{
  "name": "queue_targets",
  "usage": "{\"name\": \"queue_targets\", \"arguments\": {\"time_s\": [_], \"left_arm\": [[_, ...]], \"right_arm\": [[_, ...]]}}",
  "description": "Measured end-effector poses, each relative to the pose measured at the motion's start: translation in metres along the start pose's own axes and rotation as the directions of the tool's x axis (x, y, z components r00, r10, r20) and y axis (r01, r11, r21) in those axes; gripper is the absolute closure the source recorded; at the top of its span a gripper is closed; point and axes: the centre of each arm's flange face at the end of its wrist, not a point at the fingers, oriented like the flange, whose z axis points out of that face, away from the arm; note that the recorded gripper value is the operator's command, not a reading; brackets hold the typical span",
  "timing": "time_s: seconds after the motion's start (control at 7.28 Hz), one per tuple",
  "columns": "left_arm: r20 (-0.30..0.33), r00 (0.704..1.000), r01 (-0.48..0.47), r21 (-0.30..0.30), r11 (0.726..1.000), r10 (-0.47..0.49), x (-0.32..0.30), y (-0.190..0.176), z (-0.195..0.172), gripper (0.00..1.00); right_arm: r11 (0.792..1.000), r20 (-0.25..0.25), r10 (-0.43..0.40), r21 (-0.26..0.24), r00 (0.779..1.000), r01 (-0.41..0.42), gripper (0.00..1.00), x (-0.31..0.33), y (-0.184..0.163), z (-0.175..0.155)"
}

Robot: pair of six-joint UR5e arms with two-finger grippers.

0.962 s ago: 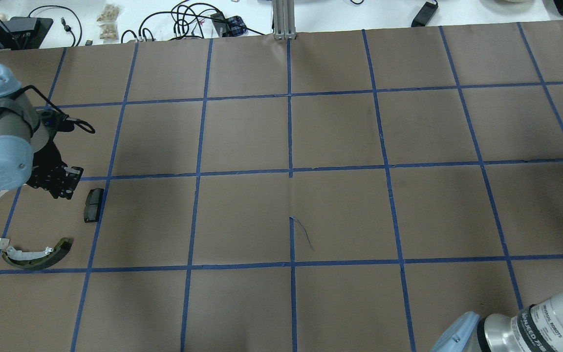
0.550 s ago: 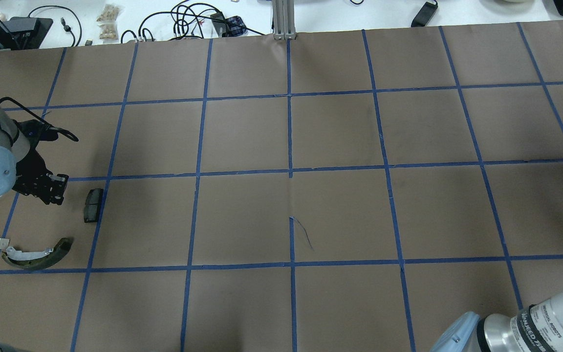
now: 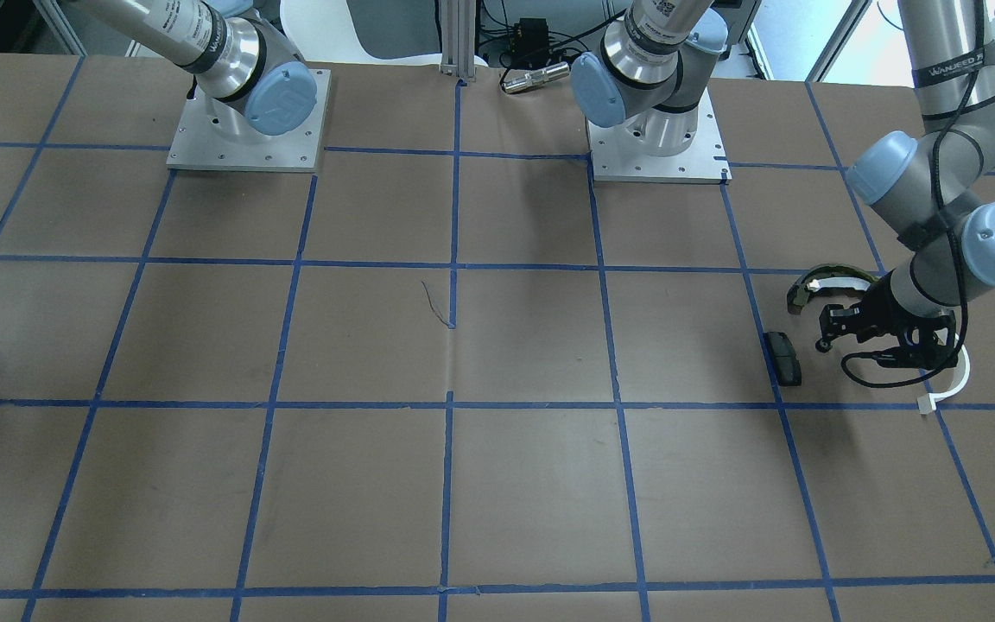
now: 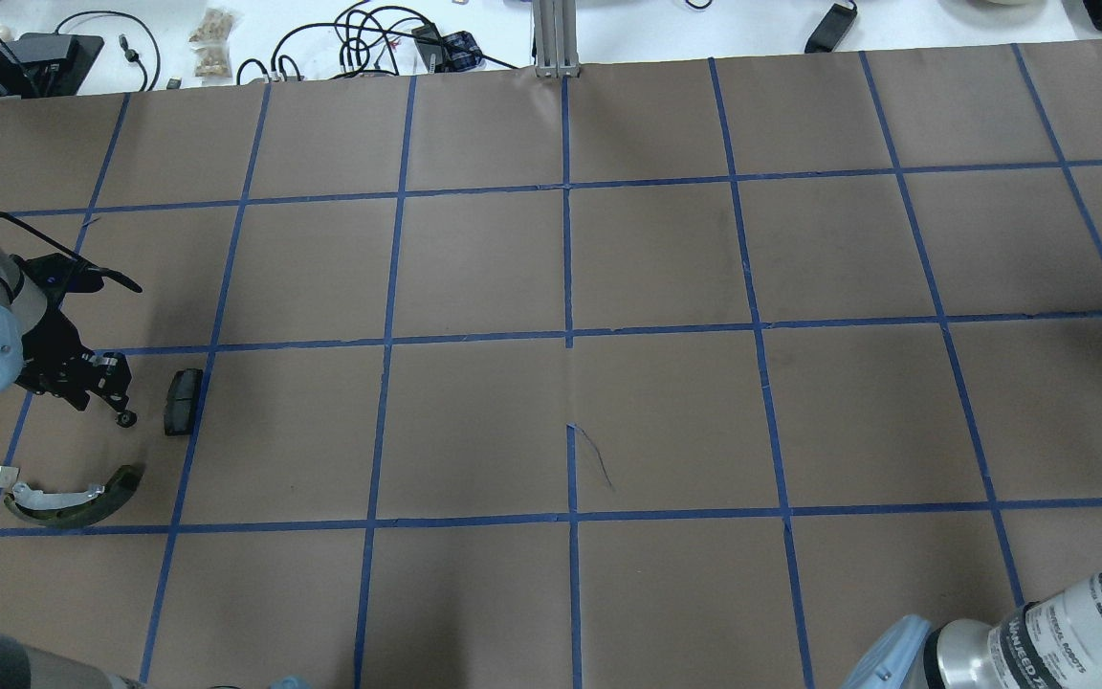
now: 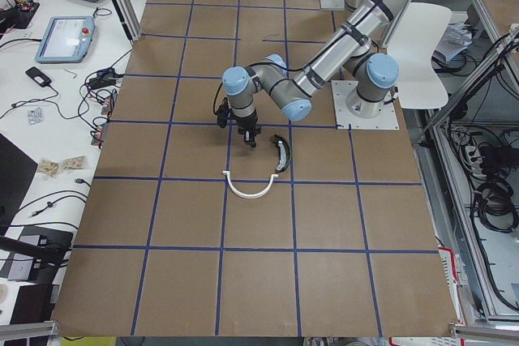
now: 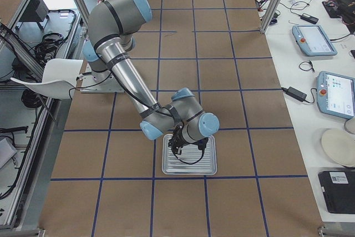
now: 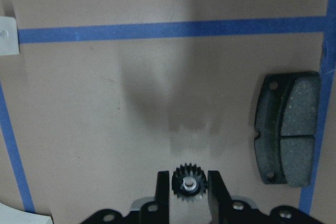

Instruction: Place bearing gear from tray to pile

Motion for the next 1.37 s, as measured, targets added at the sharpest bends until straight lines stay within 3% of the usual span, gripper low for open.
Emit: {"name": "queue_targets", "arguments": {"time_s": [0.27,0.55,0.96,1.24,1.37], "left_arm": [[0.003,1.000,0.001,0.009,1.000,-0.001,0.014,-0.001,-0.025,0.00],[-0.017,0.999,0.034,0.012,0.999,-0.034,0.072,-0.009,-0.101,0.00],[-0.041,0.991,0.129,0.078,0.989,-0.126,0.214,-0.011,-0.250,0.00],[-0.075,0.993,0.098,0.162,0.982,-0.087,0.284,0.007,-0.309,0.00],[-0.091,0.993,0.084,0.175,0.981,-0.069,0.298,0.013,-0.318,0.00]], "right_arm": [[0.997,-0.003,-0.046,0.061,0.999,0.046,1.00,-0.096,-0.027,-0.048],[0.996,0.052,-0.042,0.086,0.998,0.037,1.00,-0.202,-0.049,-0.066],[0.995,0.143,0.039,0.082,0.989,-0.051,1.00,-0.367,-0.056,-0.061],[0.988,0.181,0.112,0.081,0.977,-0.129,1.00,-0.481,-0.052,-0.046],[0.981,0.190,0.146,0.098,0.971,-0.167,1.00,-0.543,-0.045,-0.039]]}}
